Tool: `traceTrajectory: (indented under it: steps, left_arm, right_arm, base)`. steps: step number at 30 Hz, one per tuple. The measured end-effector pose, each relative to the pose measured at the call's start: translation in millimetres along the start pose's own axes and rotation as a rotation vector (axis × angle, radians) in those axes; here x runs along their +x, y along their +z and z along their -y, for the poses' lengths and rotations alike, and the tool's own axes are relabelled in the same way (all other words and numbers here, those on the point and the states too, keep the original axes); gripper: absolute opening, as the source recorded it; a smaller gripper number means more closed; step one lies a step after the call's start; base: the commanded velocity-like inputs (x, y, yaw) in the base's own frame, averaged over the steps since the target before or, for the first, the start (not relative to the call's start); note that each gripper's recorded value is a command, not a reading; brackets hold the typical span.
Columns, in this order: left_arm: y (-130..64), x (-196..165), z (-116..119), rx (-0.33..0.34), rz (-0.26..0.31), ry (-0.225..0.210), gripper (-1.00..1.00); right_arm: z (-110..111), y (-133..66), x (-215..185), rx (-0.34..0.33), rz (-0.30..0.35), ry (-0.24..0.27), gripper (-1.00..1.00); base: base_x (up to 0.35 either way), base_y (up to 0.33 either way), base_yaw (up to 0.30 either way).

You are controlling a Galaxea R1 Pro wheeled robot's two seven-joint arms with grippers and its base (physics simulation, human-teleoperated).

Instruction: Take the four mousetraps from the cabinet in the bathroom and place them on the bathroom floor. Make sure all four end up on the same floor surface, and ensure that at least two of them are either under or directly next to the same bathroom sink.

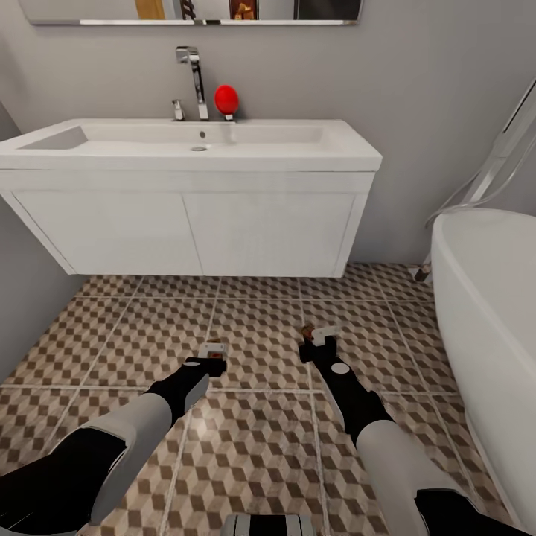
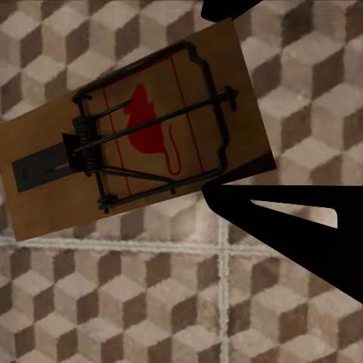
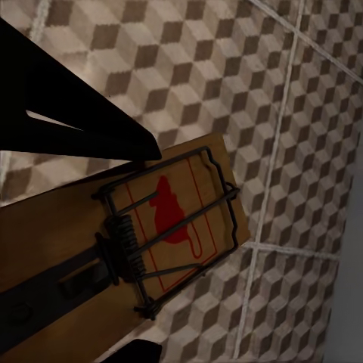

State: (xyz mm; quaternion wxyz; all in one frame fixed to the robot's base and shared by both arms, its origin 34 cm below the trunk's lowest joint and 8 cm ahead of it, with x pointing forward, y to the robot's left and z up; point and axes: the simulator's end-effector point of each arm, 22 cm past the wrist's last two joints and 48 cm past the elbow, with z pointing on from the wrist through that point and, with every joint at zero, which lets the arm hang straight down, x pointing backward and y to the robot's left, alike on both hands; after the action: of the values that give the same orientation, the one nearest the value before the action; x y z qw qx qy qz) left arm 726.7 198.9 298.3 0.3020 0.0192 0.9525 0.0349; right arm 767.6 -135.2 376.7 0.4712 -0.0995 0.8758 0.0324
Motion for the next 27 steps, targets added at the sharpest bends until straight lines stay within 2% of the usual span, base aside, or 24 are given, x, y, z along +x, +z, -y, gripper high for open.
traceTrajectory:
  steps: [13,18,27]
  left_arm:
    - [26.6,36,4,0.002,-0.022,0.002,-1.0]
    - [36.5,56,9,0.008,-0.05,0.003,-1.0]
    - [38.2,59,11,0.009,-0.055,0.006,-1.0]
  right_arm:
    - [-4,14.3,41,-0.002,-0.019,0.002,-1.0]
    - [-5,20.5,60,-0.005,-0.042,0.005,-1.0]
    - [-6,21.5,64,-0.006,-0.048,0.006,-1.0]
  base:
    - [0.0,0.0,0.0]
    - [0.0,0.0,0.0]
    - [0.0,0.0,0.0]
